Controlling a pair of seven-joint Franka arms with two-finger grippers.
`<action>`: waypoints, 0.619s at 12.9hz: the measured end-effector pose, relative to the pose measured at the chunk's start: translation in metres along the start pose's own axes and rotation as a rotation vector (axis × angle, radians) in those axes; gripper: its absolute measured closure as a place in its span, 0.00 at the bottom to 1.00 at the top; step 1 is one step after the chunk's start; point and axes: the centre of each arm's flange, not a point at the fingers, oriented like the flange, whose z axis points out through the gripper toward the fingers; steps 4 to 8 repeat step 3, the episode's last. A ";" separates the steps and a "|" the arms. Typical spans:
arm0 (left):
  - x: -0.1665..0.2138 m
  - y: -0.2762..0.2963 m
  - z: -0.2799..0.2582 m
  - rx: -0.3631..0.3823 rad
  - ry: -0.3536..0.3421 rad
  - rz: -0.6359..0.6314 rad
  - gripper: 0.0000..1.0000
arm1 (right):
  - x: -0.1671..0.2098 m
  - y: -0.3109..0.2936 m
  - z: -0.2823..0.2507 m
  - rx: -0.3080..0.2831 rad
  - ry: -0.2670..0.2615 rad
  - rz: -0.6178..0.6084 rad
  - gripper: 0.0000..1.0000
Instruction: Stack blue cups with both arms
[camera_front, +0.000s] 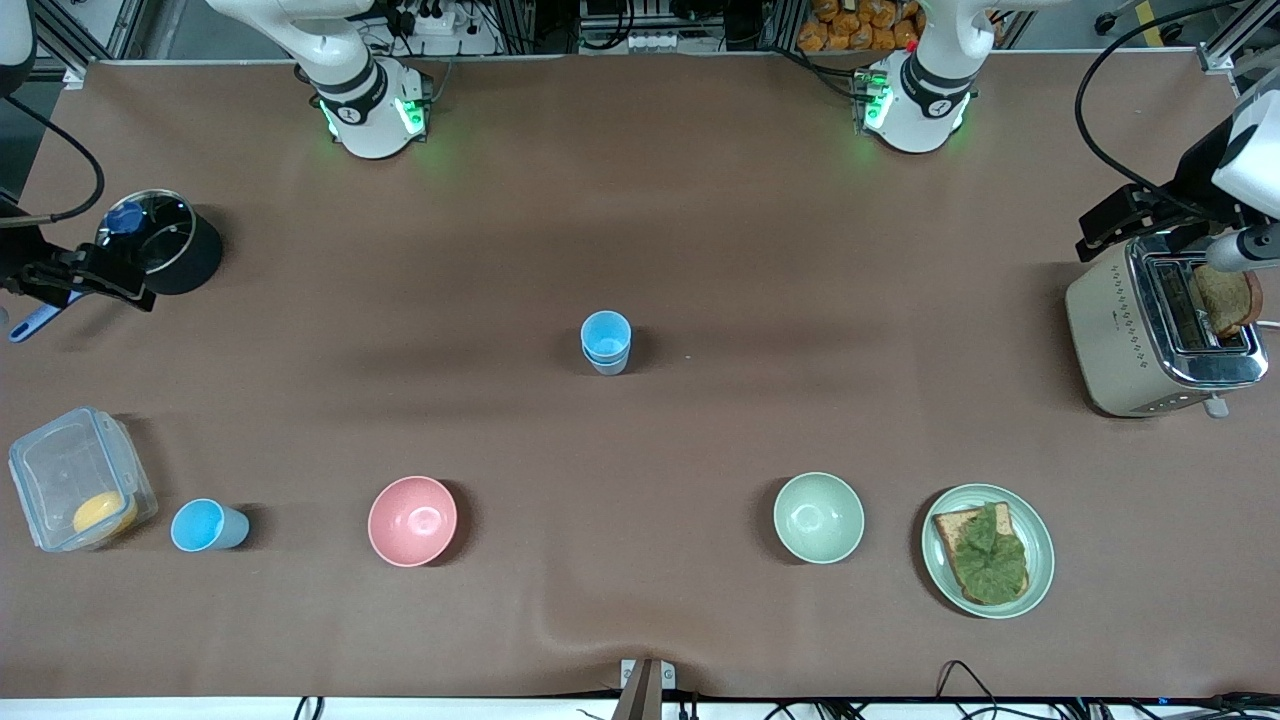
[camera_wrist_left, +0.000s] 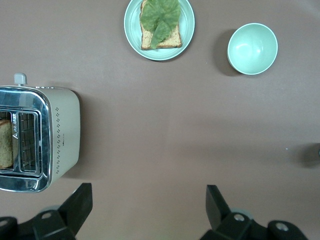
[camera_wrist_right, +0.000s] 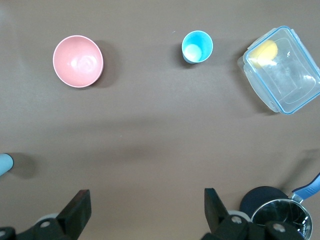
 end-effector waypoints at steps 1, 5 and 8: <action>0.000 0.000 0.000 0.000 0.000 0.000 0.00 | 0.000 0.000 0.000 0.000 0.000 0.000 0.00; 0.000 0.000 0.000 0.000 -0.002 0.002 0.00 | 0.000 0.000 0.000 0.000 0.000 0.000 0.00; 0.000 0.000 0.000 0.000 -0.002 0.002 0.00 | 0.000 0.000 0.000 0.000 0.000 0.000 0.00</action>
